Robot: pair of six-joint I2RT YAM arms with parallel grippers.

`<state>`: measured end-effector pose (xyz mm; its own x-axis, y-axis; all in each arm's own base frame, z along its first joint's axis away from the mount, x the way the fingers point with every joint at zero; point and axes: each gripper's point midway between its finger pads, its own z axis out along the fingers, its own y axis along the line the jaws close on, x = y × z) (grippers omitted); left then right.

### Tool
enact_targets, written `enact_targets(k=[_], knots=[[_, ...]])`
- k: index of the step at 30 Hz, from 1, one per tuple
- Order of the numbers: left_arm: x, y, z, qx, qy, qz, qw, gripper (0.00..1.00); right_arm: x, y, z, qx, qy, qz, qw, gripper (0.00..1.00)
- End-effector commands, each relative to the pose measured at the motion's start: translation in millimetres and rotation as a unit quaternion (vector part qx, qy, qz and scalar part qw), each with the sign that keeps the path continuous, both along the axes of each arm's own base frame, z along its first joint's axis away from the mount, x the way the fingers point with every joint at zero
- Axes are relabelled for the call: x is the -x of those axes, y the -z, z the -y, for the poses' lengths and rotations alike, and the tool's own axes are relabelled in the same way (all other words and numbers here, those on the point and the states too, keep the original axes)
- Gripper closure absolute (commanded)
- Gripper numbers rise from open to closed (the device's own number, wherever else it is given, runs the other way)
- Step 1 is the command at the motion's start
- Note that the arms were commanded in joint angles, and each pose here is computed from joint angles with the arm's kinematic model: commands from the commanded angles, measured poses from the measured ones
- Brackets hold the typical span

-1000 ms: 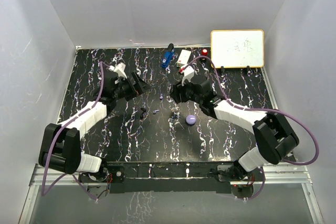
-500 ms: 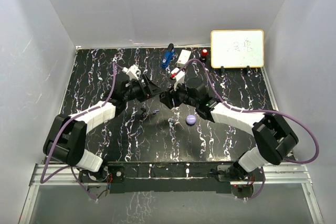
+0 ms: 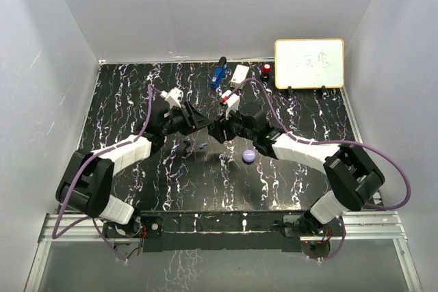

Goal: Insert the wireless bluetooth earbuds into the charging case
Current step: Pick up the charging case at the center of the board.

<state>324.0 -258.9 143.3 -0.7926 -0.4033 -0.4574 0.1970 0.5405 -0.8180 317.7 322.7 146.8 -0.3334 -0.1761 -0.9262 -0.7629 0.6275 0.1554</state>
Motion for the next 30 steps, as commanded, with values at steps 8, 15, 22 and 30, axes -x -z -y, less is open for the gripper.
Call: enact_targets(k=[8, 15, 22, 30], knots=[[9, -30, 4, 0.035, 0.013, 0.042, 0.998, 0.58, -16, -32, -9, -0.034, 0.013, 0.045, 0.998, 0.77], [11, -31, 7, 0.043, 0.021, 0.043, 0.998, 0.6, -17, -35, -12, -0.042, 0.009, 0.043, 0.998, 0.77], [13, -27, 7, 0.038, 0.023, 0.041, 0.998, 0.61, -17, -42, -14, -0.049, 0.006, 0.048, 0.998, 0.77], [13, -27, 8, 0.04, 0.025, 0.041, 0.998, 0.63, -17, -43, -17, -0.052, 0.003, 0.047, 0.998, 0.77]])
